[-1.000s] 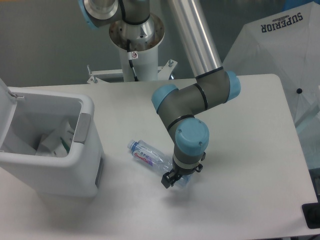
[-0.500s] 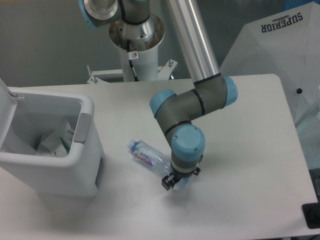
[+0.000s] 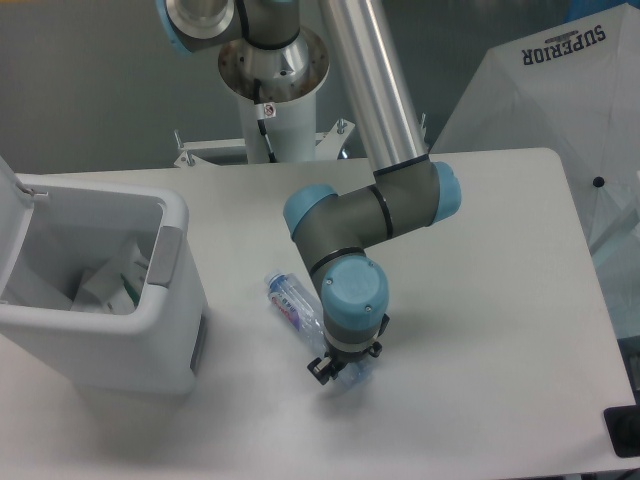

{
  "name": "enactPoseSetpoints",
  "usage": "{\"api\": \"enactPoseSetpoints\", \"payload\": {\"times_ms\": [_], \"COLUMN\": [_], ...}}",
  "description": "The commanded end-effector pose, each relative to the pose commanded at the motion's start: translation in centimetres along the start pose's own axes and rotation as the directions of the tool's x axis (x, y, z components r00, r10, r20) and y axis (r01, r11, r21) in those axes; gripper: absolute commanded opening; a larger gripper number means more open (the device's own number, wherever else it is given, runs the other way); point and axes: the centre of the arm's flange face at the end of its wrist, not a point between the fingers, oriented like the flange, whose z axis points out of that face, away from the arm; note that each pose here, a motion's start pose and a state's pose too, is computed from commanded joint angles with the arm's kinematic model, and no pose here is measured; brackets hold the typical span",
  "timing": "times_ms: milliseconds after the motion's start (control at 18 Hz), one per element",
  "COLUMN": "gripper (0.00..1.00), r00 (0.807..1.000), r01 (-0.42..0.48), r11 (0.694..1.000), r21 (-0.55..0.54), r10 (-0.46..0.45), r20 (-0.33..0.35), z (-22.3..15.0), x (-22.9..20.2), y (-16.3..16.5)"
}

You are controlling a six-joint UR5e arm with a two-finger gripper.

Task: Place the trash in the trash can
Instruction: 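Align the gripper along the bottle and close on its body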

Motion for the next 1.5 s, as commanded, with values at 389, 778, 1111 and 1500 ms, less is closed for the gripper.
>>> {"api": "enactPoseSetpoints", "payload": {"times_ms": [389, 778, 1111, 1500], "gripper": [0.53, 0.53, 0.53, 0.53], "r00": [0.999, 0.985, 0.935, 0.860], "r01": [-0.029, 0.007, 0.079, 0.094], "r11": [0.995, 0.944, 0.826, 0.722], "r21": [0.093, 0.330, 0.558, 0.685], "r10": [0.033, 0.052, 0.133, 0.287], "r20": [-0.035, -0.167, -0.329, -0.421], "z": [-5.0, -17.3, -29.2, -39.9], "x": [2.6, 2.0, 0.6, 0.2], "y": [-0.6, -3.3, -4.7, -1.9]}}
